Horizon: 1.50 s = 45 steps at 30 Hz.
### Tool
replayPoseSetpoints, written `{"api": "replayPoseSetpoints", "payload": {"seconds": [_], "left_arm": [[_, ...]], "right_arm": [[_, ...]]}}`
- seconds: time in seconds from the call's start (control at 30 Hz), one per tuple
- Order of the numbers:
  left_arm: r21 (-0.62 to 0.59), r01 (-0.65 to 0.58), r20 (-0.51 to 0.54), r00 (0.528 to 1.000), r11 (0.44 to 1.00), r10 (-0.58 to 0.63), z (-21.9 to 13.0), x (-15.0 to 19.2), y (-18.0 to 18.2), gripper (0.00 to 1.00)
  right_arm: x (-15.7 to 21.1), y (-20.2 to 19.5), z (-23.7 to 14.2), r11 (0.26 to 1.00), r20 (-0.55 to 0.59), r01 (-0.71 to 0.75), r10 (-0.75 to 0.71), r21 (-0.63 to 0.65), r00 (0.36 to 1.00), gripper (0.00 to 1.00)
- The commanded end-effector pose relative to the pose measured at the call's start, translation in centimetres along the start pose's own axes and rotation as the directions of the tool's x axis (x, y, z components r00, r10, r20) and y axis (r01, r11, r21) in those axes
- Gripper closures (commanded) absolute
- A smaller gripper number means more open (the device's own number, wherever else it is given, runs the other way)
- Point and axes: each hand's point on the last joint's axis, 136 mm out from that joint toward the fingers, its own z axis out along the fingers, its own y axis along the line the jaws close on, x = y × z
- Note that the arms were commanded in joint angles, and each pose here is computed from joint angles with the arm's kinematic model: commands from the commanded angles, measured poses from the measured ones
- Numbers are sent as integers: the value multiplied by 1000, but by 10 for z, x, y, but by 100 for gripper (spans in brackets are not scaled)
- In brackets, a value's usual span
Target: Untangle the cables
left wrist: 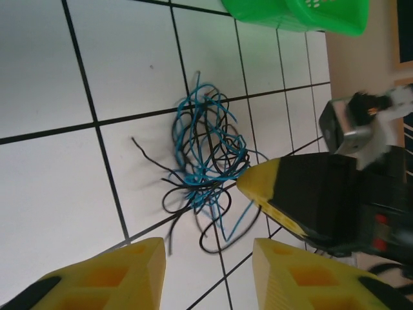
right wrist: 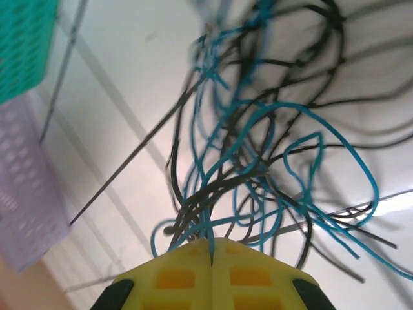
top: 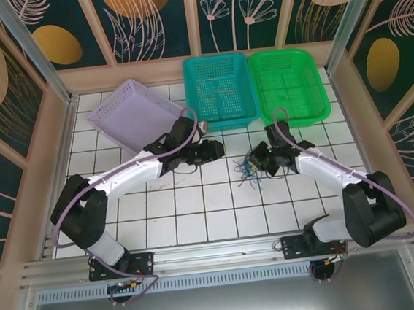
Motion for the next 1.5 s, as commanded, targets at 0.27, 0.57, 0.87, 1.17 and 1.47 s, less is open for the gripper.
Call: {"api": "replayPoseSetpoints", "payload": {"seconds": [0.27, 0.57, 0.87, 1.17, 1.47], "left_arm": [[-230, 78, 212, 977, 970, -28, -43, -14, 42, 45], [-194, 82, 84, 994, 977, -67, -19, 9, 48, 56], [-127, 77, 10, 997, 989, -77, 4, 18, 44, 69], [-73, -7, -103, 995, 997, -1, 16, 35, 31, 72], [-82, -102, -164, 983, 991, 87, 23, 53, 36, 62]], "right_arm": [[30, 4, 35, 985, -172, 171, -165, 24, 971, 100], [7, -22, 22, 960, -116, 222, -204, 174, 972, 50], [20, 1, -1, 987, -56, 152, -150, 49, 987, 63], [60, -26, 34, 941, -200, 305, -273, 147, 941, 73], [60, -26, 52, 911, -179, 400, -380, 98, 908, 71]]}}
